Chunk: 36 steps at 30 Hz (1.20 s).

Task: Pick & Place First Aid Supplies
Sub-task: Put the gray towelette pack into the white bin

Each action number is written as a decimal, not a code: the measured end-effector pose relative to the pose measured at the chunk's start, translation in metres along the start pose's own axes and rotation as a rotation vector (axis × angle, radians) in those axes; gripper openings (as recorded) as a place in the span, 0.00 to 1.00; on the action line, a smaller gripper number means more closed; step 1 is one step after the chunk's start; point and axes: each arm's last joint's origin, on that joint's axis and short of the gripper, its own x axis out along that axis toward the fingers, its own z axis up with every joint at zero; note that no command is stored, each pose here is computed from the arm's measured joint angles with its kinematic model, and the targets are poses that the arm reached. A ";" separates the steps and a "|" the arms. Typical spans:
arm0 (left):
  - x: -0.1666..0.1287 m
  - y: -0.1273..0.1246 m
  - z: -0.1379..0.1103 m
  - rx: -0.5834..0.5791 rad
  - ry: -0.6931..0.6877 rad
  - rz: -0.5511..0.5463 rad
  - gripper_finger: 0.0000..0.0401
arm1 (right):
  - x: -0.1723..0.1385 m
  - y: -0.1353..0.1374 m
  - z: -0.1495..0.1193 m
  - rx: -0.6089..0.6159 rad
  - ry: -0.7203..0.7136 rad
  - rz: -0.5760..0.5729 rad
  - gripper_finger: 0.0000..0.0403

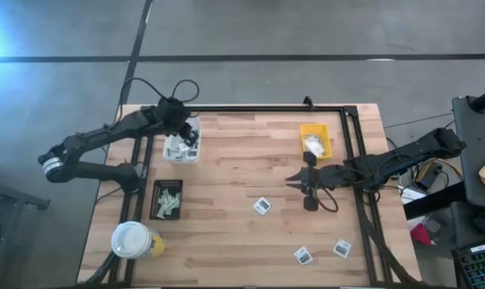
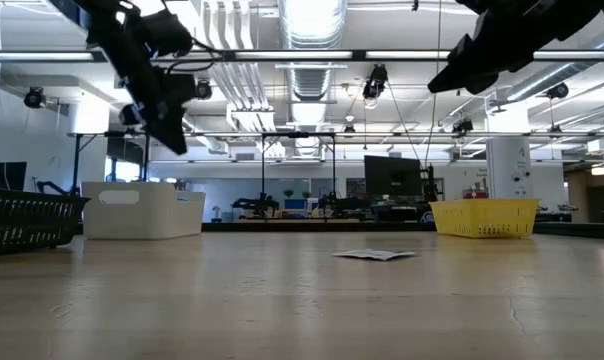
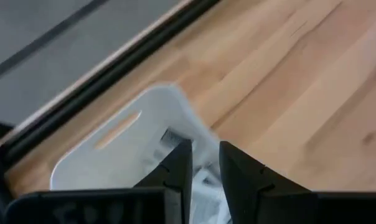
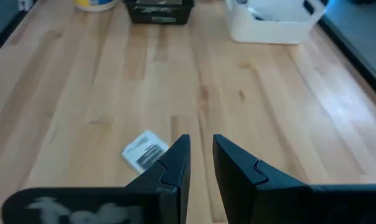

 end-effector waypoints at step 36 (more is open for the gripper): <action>-0.004 -0.210 -0.040 0.464 -0.269 -0.700 0.01 | 0.067 0.033 -0.029 -0.071 0.154 0.021 0.16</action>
